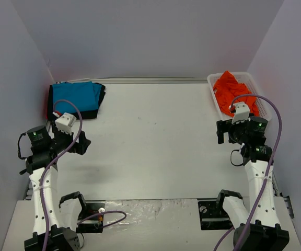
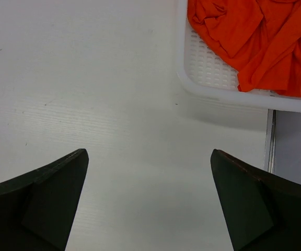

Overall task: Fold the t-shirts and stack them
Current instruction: Grab crumpled tshirt from bin with the right arm, then move the tshirt to the center of the board

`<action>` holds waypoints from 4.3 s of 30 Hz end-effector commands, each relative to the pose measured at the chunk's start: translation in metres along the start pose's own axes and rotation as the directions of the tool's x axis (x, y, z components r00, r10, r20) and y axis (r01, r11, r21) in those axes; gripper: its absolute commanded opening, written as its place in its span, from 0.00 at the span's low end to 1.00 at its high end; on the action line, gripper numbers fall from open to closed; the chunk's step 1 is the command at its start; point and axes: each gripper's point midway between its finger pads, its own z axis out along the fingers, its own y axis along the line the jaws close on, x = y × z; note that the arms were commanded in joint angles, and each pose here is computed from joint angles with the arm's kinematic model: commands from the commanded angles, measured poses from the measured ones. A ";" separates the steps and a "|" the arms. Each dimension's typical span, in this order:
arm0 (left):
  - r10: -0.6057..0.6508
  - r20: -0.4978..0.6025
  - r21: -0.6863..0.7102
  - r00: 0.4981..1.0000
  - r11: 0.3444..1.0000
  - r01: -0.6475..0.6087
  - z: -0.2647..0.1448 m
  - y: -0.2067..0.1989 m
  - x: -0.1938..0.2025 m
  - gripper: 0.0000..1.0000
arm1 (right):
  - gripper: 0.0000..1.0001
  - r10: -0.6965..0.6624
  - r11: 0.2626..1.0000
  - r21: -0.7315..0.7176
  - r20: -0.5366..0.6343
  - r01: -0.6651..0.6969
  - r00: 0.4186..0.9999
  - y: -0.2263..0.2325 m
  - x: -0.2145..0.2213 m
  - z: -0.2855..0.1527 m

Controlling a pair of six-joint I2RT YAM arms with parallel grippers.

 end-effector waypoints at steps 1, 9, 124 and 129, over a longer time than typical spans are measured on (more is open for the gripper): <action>0.065 0.069 0.003 0.996 0.998 -0.065 -0.012 -0.004 -0.029 0.94 | 1.00 0.004 1.000 -0.007 0.041 -0.004 0.999 -0.001 -0.018 -0.006; 0.069 0.082 -0.015 0.994 0.998 -0.068 -0.017 -0.004 -0.037 0.94 | 1.00 -0.124 0.987 -0.105 -0.004 0.123 0.992 0.014 -0.005 0.001; 0.025 0.026 -0.034 0.999 0.999 -0.024 -0.016 0.010 -0.025 0.94 | 0.89 -0.458 0.775 -0.484 0.016 0.408 0.889 0.129 -0.102 0.068; 0.026 0.026 -0.032 0.999 0.999 -0.025 -0.016 0.009 -0.025 0.94 | 0.89 -0.421 0.842 -0.379 -0.015 0.385 0.907 0.096 -0.095 0.084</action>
